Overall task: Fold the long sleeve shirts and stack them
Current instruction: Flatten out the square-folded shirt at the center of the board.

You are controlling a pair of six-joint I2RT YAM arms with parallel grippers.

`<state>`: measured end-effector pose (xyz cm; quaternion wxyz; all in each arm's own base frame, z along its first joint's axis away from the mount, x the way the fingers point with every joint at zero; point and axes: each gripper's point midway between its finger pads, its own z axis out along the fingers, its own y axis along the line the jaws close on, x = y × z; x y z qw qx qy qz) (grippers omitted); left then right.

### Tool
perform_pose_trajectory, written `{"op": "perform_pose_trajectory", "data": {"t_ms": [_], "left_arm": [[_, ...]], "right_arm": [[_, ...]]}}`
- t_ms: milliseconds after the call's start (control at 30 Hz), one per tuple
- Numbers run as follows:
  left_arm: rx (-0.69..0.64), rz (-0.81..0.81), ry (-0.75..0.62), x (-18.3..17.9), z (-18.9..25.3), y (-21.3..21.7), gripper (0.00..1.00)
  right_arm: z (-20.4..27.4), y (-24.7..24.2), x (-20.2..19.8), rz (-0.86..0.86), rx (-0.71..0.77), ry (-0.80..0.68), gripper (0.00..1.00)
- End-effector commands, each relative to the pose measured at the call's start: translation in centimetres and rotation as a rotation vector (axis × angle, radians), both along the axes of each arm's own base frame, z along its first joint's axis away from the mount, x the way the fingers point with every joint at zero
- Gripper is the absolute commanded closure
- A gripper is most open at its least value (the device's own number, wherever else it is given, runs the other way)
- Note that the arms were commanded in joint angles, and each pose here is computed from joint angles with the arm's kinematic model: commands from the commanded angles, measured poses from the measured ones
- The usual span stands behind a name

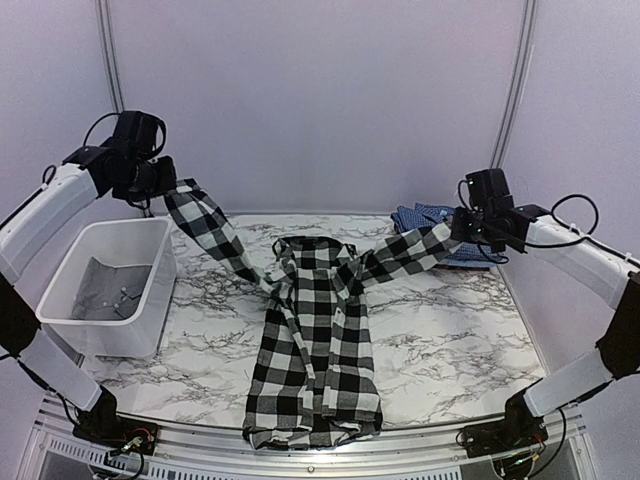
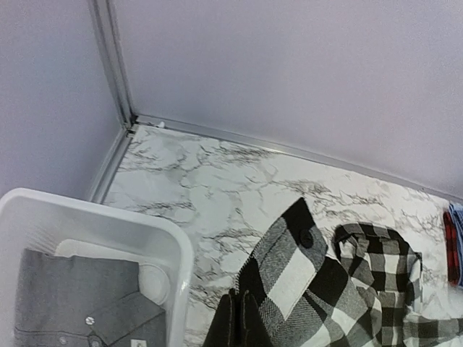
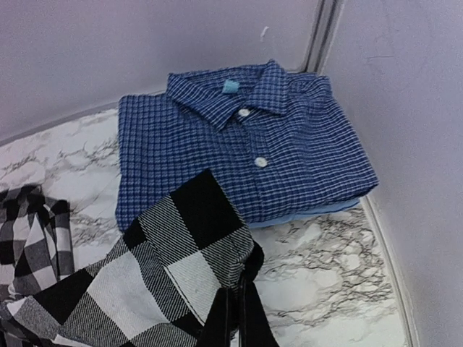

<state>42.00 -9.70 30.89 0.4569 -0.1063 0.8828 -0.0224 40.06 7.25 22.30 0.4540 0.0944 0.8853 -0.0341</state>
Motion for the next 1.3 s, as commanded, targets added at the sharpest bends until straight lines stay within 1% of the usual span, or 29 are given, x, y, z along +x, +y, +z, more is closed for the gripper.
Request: {"op": "perform_pose_trajectory", "data": {"t_ms": [0,233,367,533,633,800,967,1100,1167,1267], "left_arm": [[0.052,0.042,-0.015,-0.1,2.9,3.4,1.0],[0.027,0.097,-0.087,2.0,7.1,6.3,1.0],[-0.002,0.081,-0.109,3.8,8.3,6.6,1.0],[-0.036,0.008,-0.064,6.3,6.4,4.8,1.0],[-0.029,0.002,-0.034,7.4,4.9,4.6,1.0],[-0.038,0.008,-0.019,8.5,4.1,4.9,1.0],[-0.104,-0.084,0.019,8.0,2.9,2.5,1.0],[-0.083,-0.132,0.083,6.7,0.3,0.3,1.0],[-0.075,-0.143,0.115,6.3,-1.2,-0.4,1.0],[-0.069,-0.159,0.162,5.9,-3.3,-1.4,1.0]], "right_arm": [[4.6,-5.1,0.1,-0.117,-0.047,-0.076,1.0],[8.6,-9.8,0.6,-0.226,-0.07,-0.144,1.0],[10.4,-10.8,1.6,-0.237,-0.07,-0.175,1.0],[10.3,-10.2,3.2,-0.21,-0.07,-0.162,1.0],[10.0,-10.6,3.7,-0.217,-0.096,-0.155,1.0],[10.0,-12.1,4.4,-0.243,-0.11,-0.137,1.0],[10.7,-13.6,4.6,-0.264,-0.115,-0.149,1.0],[11.2,-14.5,5.0,-0.28,-0.14,-0.144,1.0],[11.6,-16.0,5.1,-0.305,-0.137,-0.149,1.0],[12.0,-16.2,5.5,-0.301,-0.142,-0.151,1.0]]}}
